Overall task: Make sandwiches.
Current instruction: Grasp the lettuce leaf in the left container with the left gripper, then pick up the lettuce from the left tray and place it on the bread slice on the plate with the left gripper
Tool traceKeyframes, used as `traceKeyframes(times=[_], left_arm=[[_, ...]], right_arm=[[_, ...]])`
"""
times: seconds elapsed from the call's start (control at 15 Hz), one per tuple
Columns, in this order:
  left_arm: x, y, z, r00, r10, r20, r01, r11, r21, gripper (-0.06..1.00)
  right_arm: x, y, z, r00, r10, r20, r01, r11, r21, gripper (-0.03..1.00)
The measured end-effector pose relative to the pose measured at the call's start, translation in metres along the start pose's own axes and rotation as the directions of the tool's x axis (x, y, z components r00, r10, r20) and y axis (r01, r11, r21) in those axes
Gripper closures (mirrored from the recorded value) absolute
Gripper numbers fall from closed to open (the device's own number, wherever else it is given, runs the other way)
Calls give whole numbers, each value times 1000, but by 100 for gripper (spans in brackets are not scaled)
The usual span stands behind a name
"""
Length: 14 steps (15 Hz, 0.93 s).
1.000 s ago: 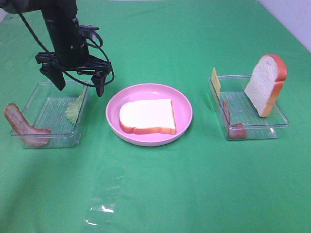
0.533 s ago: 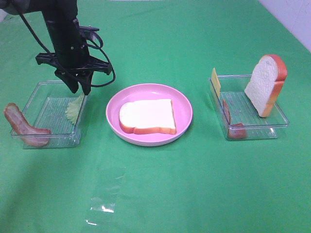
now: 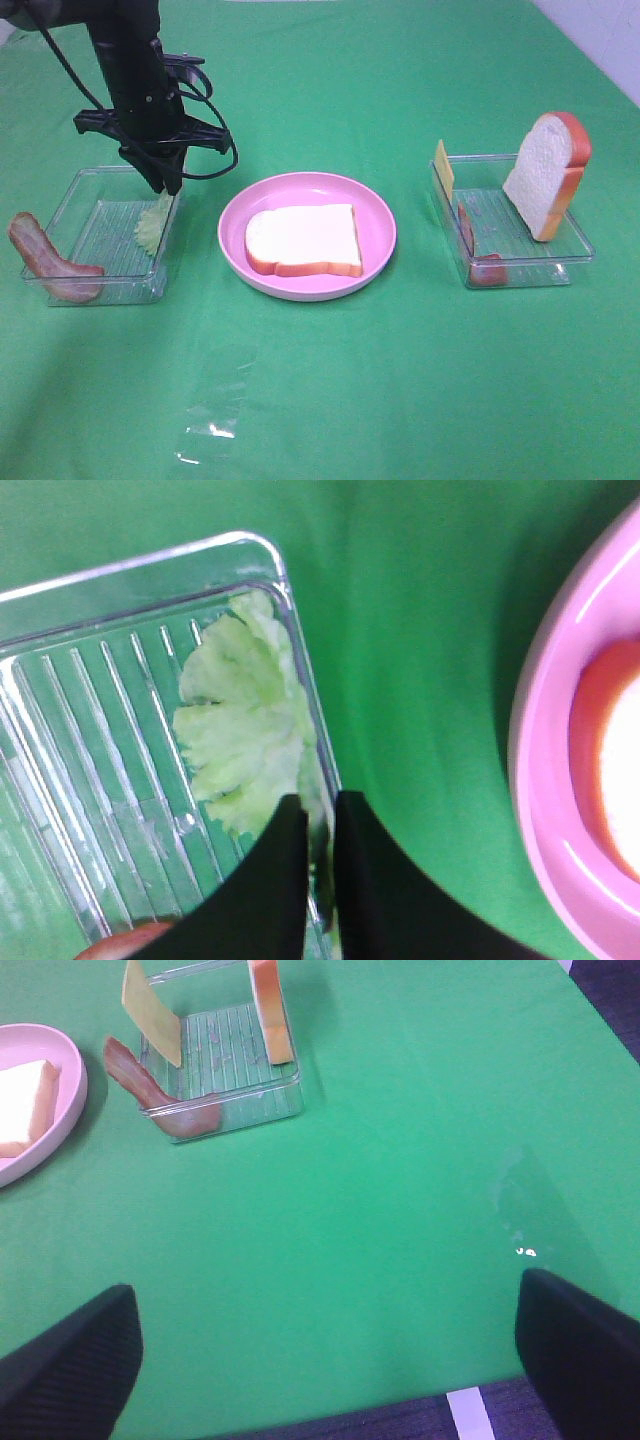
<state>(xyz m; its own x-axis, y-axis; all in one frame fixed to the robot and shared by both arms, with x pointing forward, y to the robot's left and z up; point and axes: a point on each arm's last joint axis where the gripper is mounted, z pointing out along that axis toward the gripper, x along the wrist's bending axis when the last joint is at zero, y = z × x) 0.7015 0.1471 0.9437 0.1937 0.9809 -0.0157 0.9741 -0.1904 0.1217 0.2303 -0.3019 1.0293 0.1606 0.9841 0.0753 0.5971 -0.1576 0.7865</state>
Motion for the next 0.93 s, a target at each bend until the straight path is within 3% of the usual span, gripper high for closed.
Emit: traceKeyframes(times=[0.07, 0.33, 0.67, 0.8, 0.93], left_arm=[[0, 0, 0, 1000, 4, 0, -4, 1000, 0, 93], [0, 0, -7, 1000, 23, 6, -23, 1000, -14, 94], [-5, -7, -93, 996, 23, 90, -7, 984, -178, 94], [-15, -13, -120, 985, 34, 167, 5, 975, -223, 94], [-38, -19, -128, 958, 97, 270, -33, 972, -231, 94]], right_arm=[[0, 0, 0, 1000, 0, 0, 0, 1000, 0, -1], [0, 0, 0, 1000, 0, 0, 0, 1000, 0, -1], [0, 0, 0, 1000, 0, 0, 0, 1000, 0, -1], [0, 0, 0, 1000, 0, 0, 0, 1000, 0, -1], [0, 0, 0, 1000, 0, 0, 0, 1000, 0, -1]])
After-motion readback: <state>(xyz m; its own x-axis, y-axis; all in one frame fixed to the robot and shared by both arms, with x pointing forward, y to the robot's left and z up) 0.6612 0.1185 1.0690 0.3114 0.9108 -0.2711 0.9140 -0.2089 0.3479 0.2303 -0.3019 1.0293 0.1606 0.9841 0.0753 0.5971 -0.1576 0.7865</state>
